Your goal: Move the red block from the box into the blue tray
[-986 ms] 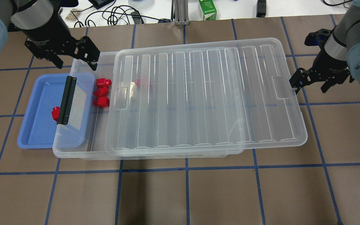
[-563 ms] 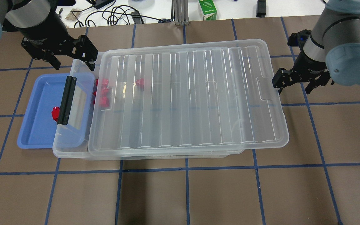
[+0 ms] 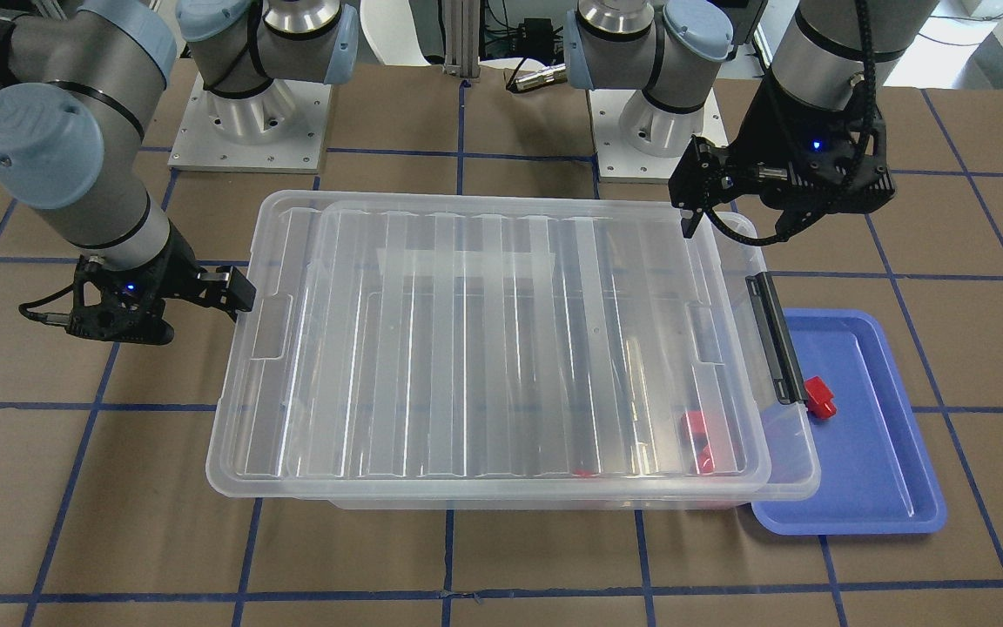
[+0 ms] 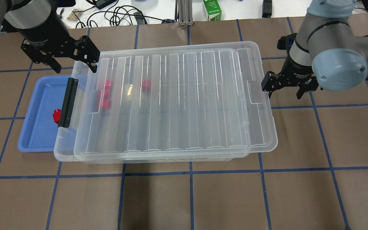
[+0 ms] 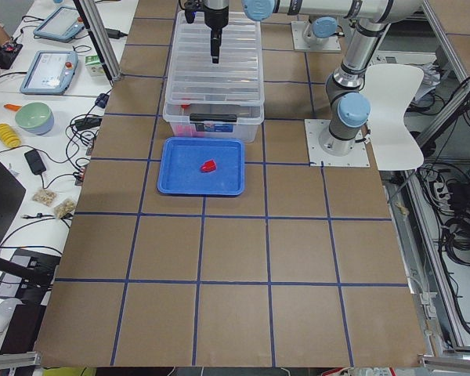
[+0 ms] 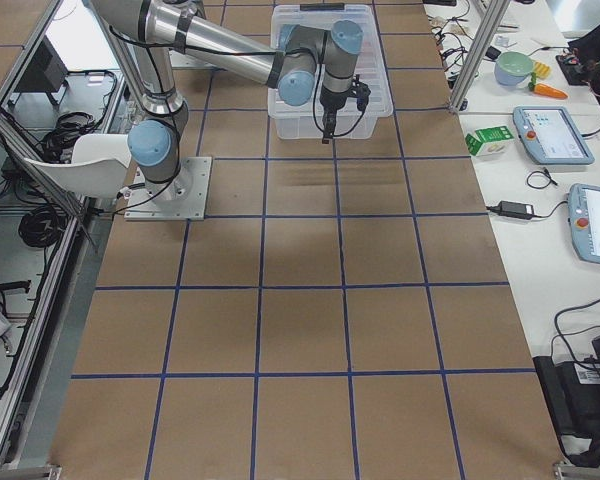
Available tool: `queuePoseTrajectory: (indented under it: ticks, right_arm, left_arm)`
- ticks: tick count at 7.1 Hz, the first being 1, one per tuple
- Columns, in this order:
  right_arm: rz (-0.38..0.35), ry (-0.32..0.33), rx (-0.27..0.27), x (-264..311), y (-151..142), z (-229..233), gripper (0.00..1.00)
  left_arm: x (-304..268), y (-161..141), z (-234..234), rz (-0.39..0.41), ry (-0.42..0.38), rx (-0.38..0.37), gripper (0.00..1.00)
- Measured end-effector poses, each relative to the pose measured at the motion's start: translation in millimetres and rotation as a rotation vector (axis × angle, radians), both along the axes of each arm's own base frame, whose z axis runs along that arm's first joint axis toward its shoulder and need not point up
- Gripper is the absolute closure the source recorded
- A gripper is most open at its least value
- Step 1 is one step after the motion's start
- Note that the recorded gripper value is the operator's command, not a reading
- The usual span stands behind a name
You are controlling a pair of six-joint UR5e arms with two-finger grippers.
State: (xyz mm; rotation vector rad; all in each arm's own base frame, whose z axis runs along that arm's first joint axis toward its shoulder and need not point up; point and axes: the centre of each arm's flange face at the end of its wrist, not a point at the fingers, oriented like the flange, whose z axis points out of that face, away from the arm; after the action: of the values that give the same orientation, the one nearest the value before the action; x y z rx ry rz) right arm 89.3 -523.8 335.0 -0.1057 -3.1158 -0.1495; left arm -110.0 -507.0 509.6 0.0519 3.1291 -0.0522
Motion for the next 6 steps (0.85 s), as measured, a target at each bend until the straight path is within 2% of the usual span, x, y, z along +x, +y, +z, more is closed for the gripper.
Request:
queuePoseTrajectory:
  ticks: [3,5,6]
  right_arm:
    - [0.000,0.005,-0.024,13.1,-6.5,0.5,0.00]
    - [0.005,0.010,-0.055,11.1,-16.3,33.4,0.00]
    - [0.005,0.009,-0.047,11.1,-16.1,58.1,0.00]
  left_arm:
    - [0.0,0.3,0.5,0.001,-0.001,-0.004,0.00]
    - [-0.5,-0.1,1.0,0.001,-0.001,-0.007,0.00]
    - [-0.5,-0.3,1.5,0.001,-0.001,-0.009,0.00]
